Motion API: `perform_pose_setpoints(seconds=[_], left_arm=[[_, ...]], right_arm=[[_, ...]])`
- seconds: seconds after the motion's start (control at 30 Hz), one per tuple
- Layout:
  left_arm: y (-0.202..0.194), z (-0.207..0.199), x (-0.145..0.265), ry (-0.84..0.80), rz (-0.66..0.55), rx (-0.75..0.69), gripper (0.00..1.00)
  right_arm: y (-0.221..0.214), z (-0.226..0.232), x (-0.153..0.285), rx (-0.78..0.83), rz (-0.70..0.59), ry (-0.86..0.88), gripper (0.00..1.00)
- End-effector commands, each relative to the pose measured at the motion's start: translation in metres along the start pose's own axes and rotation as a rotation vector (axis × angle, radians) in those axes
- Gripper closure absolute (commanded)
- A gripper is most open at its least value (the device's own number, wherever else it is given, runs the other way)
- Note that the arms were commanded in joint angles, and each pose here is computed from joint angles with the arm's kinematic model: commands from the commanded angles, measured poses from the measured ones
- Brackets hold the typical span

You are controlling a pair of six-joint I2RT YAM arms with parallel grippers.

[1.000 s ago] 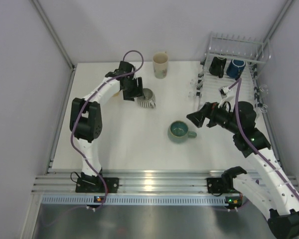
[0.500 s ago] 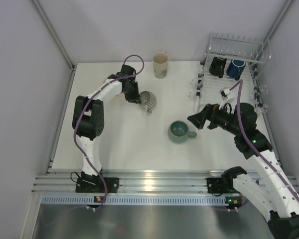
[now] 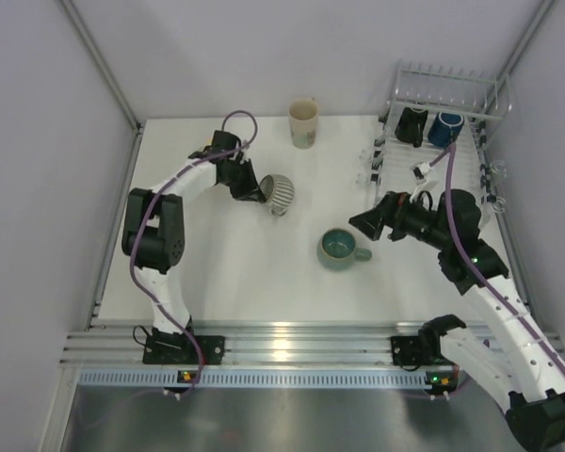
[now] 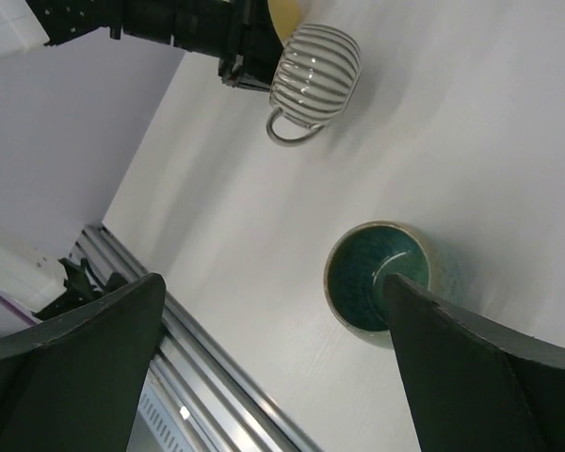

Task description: Load the cups into the dish rack

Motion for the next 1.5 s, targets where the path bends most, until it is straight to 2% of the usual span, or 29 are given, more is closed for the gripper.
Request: perform_pose_setpoints(seconds=[0.0, 0.07, 0.1, 0.17, 0.2, 0.3, 0.4, 0.47, 0.5, 0.6, 0.77, 0.97, 1.3, 1.47], left_arm=[[0.032, -0.093, 0.08, -0.417, -0.171, -0.086, 1.0], [0.026, -0.108, 0.1, -0.519, -0.178, -0.058, 1.0], [0.032, -0.122, 0.111, -0.597, -0.226, -0.088, 1.0], [0.02, -0.134, 0.129, -0.7, -0.206, -0.063, 1.0], [0.024, -0.145, 0.143, -0.768, -0.255, -0.099, 1.0], [0.012, -0.155, 0.164, -0.879, -0.253, -0.067, 1.0], [0.006, -0.166, 0.187, -0.984, -0.282, -0.067, 1.0], [-0.002, -0.175, 0.198, -1.046, -0.282, -0.079, 1.0], [-0.007, -0.18, 0.204, -1.07, -0.283, -0.095, 1.0], [-0.018, -0.19, 0.216, -1.11, -0.292, -0.137, 1.0], [-0.032, -0.194, 0.238, -1.19, -0.311, -0.176, 1.0], [-0.042, -0.189, 0.244, -1.201, -0.324, -0.198, 1.0], [-0.056, -0.175, 0.24, -1.221, -0.361, -0.188, 1.0], [-0.061, -0.17, 0.234, -1.215, -0.371, -0.218, 1.0]], right_arm=[[0.022, 0.022, -0.008, -0.03, -0.077, 0.119, 0.01], [0.028, 0.027, -0.013, -0.063, -0.108, 0.155, 0.01], [0.03, 0.028, -0.015, -0.075, -0.116, 0.163, 0.0], [0.033, 0.03, -0.021, -0.114, -0.126, 0.181, 0.01], [0.038, 0.035, -0.023, -0.116, -0.147, 0.207, 0.02], [0.05, 0.046, -0.032, -0.161, -0.185, 0.27, 0.04], [0.052, 0.07, -0.044, -0.207, -0.181, 0.355, 0.12], [0.062, 0.08, -0.053, -0.226, -0.214, 0.386, 0.19], [0.058, 0.086, -0.062, -0.238, -0.198, 0.393, 0.26], [0.06, 0.108, -0.076, -0.232, -0.175, 0.446, 0.36], [0.07, 0.139, -0.082, -0.243, -0.195, 0.557, 0.37], [0.082, 0.153, -0.095, -0.259, -0.22, 0.545, 0.33], [0.084, 0.172, -0.115, -0.283, -0.179, 0.57, 0.49], [0.077, 0.178, -0.119, -0.301, -0.155, 0.585, 0.51]])
Point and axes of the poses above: each gripper's point midway between its finger pads, its own x axis back along the fingers, its own z axis along the line the jaws close on, y = z × x, the point moved 2 cm from there along x, back along the fingers, and after that the axes turned 7 degrees about x, right-handed, at the moved point
